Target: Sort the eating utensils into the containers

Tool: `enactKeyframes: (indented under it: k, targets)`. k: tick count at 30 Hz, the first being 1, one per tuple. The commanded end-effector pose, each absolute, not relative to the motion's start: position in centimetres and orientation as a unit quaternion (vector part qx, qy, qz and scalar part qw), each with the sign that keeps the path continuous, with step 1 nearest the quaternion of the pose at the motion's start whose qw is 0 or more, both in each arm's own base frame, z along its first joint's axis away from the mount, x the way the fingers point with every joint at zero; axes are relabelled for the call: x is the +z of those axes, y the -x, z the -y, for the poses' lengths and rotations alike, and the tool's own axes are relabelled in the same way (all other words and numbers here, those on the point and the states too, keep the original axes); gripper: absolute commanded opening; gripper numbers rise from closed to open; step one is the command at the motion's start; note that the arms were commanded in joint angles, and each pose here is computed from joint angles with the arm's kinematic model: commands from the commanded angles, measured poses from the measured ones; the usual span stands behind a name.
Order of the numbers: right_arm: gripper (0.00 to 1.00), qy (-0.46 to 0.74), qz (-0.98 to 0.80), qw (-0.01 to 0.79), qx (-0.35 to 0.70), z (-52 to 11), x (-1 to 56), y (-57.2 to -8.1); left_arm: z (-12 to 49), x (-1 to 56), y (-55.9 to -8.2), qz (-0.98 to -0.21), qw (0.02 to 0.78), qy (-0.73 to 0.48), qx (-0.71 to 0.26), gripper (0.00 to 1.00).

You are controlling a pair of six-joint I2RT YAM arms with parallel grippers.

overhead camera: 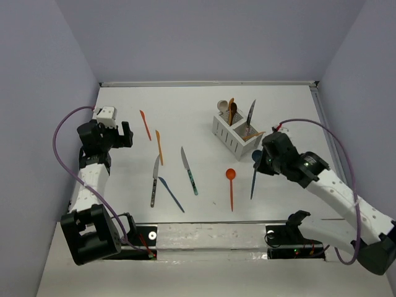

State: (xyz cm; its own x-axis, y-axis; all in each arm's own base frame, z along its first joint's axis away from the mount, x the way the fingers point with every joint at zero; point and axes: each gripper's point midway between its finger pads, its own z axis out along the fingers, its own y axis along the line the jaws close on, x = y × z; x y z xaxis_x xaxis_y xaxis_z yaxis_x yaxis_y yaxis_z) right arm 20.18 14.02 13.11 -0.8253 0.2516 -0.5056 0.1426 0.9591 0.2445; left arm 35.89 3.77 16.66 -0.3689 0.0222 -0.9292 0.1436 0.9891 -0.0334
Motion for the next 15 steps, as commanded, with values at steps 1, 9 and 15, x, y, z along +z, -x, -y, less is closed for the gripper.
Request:
enactKeyframes:
  k: [1,9,15]
  targets:
    - [0.00,-0.092,-0.868,0.461,0.162,-12.5,27.1,-22.3,-3.7,18.2,-36.2,-0.805,0.588,-0.064,-0.054,0.99]
    - [0.00,0.058,-0.689,0.689,0.216,-19.4,43.1,-31.6,-3.6,18.3,-35.9,-0.800,0.594,-0.068,-0.053,0.99]
    - [0.00,0.043,-0.614,0.783,0.084,-20.7,46.3,-41.3,-2.9,18.3,-35.4,-0.789,0.606,-0.082,-0.058,0.99]
